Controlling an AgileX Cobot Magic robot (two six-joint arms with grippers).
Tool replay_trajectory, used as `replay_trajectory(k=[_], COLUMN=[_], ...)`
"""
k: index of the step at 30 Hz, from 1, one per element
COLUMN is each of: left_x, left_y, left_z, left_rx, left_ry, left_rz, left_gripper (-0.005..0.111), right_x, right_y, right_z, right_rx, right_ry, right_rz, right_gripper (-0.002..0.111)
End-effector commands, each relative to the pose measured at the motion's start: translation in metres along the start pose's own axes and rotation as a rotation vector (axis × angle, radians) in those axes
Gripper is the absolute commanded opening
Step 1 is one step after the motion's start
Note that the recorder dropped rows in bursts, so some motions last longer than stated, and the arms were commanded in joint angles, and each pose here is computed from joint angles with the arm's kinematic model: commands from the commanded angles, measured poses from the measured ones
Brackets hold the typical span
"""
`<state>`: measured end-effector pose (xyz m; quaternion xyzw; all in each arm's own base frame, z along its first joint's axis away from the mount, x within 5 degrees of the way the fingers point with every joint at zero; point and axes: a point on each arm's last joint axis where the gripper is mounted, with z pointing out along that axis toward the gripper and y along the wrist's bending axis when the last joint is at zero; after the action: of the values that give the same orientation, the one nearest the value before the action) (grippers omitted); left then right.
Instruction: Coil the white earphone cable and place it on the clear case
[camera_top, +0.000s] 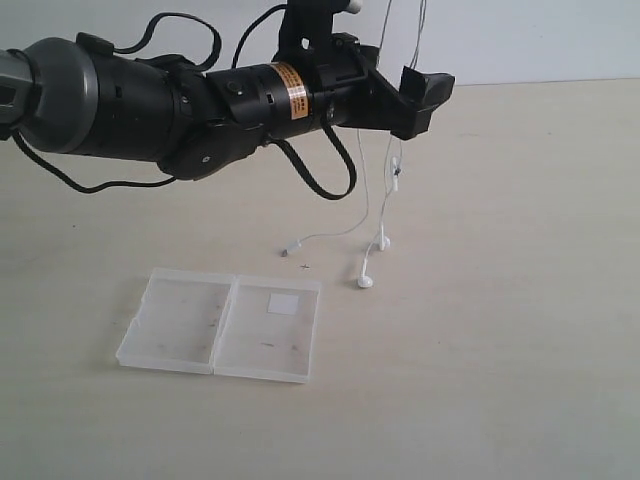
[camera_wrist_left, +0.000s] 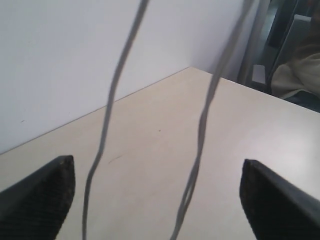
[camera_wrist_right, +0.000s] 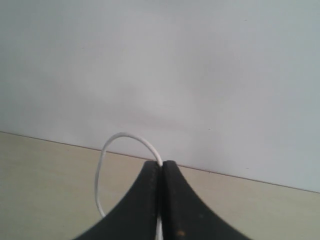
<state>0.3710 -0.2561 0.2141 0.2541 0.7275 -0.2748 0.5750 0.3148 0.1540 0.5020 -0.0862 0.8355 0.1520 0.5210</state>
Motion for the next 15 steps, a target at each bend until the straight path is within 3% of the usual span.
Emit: replay_trajectory(k=[1, 15], left_x=[-0.0019, -0.0019], left_y=[-0.0016, -0.0016], left_z=[0.0007, 0.0007], left_rx=[0.006, 0.006], left_ry=[-0.005, -0.005], left_rz=[0.010, 0.010], left_gripper=[0.085, 0.085], right_x=[-0.0048, -0.0082], right_y=[0.0003, 0.0013], right_z=[-0.0046, -0.0048], right_rx=[-0.002, -0.013], right_ry=[-0.040, -0.079], right_rz=[-0.023, -0.024], right_gripper=[0.000, 0.000])
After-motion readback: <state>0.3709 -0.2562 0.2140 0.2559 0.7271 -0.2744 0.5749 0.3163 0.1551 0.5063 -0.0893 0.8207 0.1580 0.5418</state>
